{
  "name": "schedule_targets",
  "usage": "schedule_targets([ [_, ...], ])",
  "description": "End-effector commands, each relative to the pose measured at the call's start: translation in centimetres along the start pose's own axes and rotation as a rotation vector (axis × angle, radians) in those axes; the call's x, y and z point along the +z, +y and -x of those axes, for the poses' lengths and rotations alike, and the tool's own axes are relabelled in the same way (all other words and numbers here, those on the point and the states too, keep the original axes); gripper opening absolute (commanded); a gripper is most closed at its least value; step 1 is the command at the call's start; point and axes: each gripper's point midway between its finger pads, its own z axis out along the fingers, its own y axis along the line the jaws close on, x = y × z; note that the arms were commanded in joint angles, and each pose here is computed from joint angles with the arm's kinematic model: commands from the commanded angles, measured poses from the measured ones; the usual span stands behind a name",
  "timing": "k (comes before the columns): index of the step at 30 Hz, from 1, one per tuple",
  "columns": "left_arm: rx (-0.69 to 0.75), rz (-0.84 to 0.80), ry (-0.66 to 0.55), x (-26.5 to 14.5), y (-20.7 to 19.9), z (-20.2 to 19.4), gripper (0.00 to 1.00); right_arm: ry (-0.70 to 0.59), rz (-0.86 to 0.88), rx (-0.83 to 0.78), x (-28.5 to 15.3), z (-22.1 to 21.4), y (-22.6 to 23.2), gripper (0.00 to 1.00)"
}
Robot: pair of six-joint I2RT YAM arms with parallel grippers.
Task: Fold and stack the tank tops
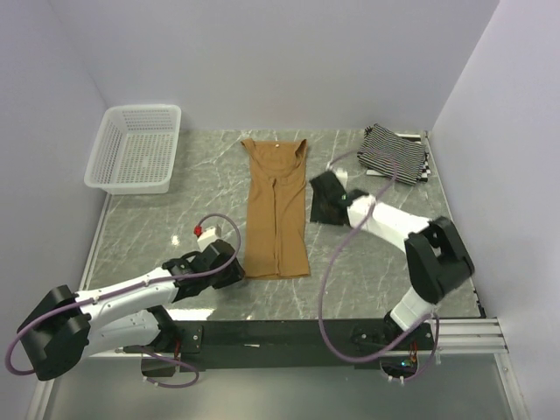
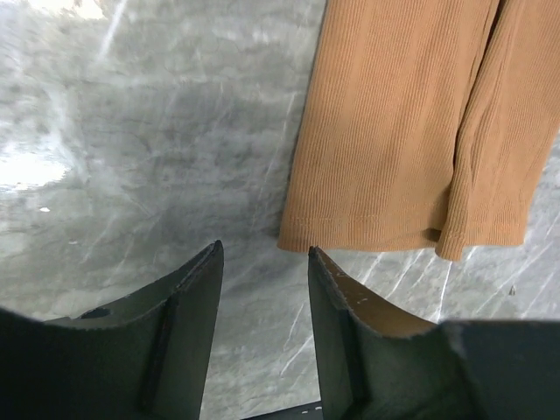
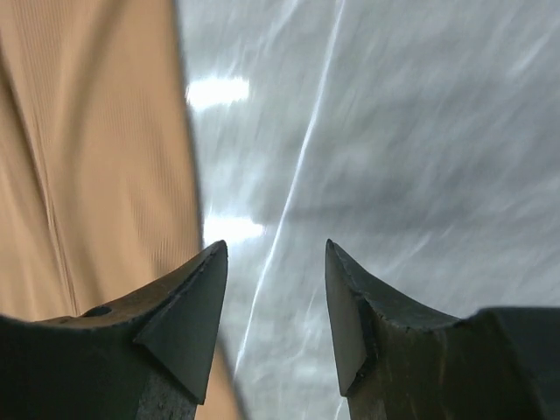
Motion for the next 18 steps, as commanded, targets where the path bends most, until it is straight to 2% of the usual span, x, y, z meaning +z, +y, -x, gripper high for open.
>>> schedule_targets([
  [1, -0.036, -0.092, -0.005, 0.0, -1.9, 0.2, 0.49, 0.013, 0.118, 0.055, -1.2, -4.6, 2.4, 0.55],
  [3, -0.041, -0.095, -0.002, 0.3, -1.9, 0.1, 0.49, 0.052, 0.142, 0.056, -1.4, -7.6, 2.1, 0.55],
  [6, -0.051, -0.097, -0.008, 0.6, -2.0, 0.1, 0.49, 0.059, 0.202, 0.109, -2.3, -9.8, 2.3, 0.55],
  [18, -0.08, -0.044, -0.034, 1.6, -0.8, 0.2, 0.48, 0.04, 0.28, 0.234, -4.8, -14.2, 0.8, 0.55],
])
